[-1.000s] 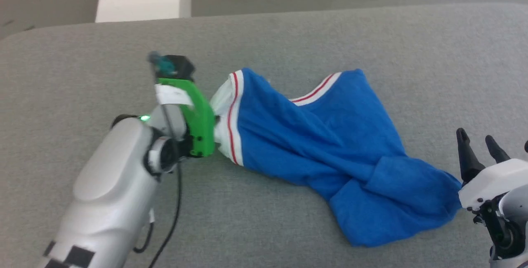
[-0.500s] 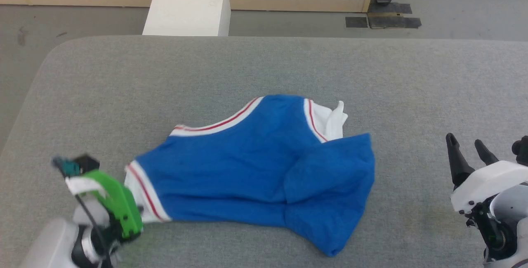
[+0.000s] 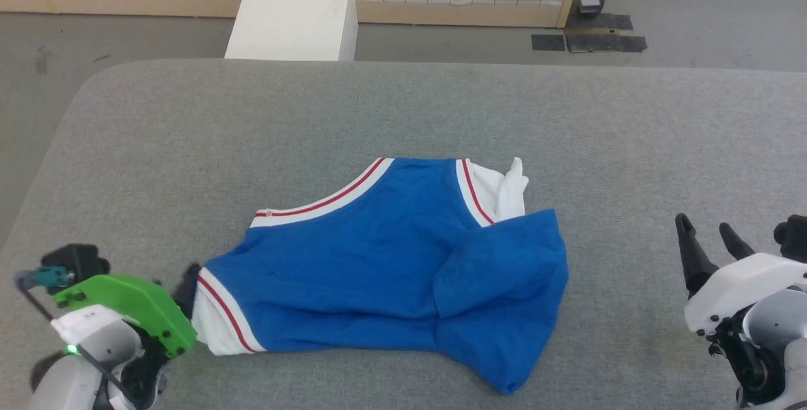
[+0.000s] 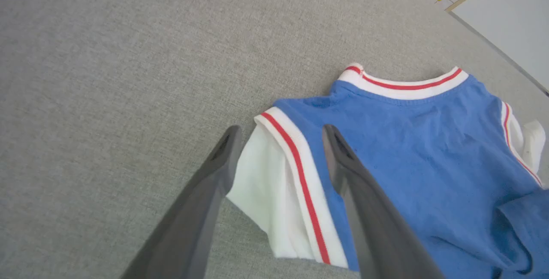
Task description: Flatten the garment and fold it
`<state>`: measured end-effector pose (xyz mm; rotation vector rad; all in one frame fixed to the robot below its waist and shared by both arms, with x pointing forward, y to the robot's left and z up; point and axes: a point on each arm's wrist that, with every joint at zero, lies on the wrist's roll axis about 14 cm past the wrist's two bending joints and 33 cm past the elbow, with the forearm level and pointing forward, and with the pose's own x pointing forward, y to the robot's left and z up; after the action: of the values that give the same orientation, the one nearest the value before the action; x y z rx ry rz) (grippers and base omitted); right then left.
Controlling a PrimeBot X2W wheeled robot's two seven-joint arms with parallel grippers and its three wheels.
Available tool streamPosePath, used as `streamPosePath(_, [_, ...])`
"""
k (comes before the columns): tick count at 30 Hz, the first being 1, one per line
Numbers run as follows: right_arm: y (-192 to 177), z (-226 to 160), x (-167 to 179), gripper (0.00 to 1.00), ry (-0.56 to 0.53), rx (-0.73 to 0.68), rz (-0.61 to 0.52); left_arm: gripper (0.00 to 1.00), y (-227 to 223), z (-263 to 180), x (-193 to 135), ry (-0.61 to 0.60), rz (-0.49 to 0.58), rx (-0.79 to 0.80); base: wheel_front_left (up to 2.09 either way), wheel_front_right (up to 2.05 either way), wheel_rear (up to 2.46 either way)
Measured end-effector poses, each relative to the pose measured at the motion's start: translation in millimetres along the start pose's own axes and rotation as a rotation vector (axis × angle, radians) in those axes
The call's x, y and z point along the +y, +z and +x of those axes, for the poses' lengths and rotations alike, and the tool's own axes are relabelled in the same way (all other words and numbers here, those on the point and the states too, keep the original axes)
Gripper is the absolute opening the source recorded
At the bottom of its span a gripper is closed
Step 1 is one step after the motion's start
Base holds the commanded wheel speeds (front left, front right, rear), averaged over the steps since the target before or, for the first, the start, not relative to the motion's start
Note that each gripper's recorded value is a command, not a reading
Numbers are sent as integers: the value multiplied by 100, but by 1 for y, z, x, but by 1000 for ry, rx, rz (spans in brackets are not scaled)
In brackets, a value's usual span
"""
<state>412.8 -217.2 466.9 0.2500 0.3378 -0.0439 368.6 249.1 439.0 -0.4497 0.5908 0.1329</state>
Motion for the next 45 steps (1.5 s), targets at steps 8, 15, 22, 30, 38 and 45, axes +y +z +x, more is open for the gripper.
streamPosePath(8, [-2, -2, 3, 100, 10, 3, -1, 100, 48, -23, -5, -21, 155, -427, 0, 0, 0])
streamPosePath(15, [-12, 10, 22, 100, 56, 57, -36, 100, 45, -27, -9, -23, 190, -537, 0, 0, 0])
streamPosePath(22, [-1, 46, 78, 100, 190, 157, -150, 100, 43, -14, -13, -21, 197, -545, 0, 0, 0])
streamPosePath(30, [-26, 83, 119, 100, 277, 428, -346, 100, 45, 7, -20, -31, 210, -535, 0, 0, 0])
streamPosePath(38, [-66, 102, 133, 100, 296, 649, -536, 100, 42, 21, -15, -11, 220, -519, 0, 0, 0])
streamPosePath(45, [-98, 109, 144, 100, 334, 756, -652, 100, 38, 27, -6, 16, 223, -504, 0, 0, 0])
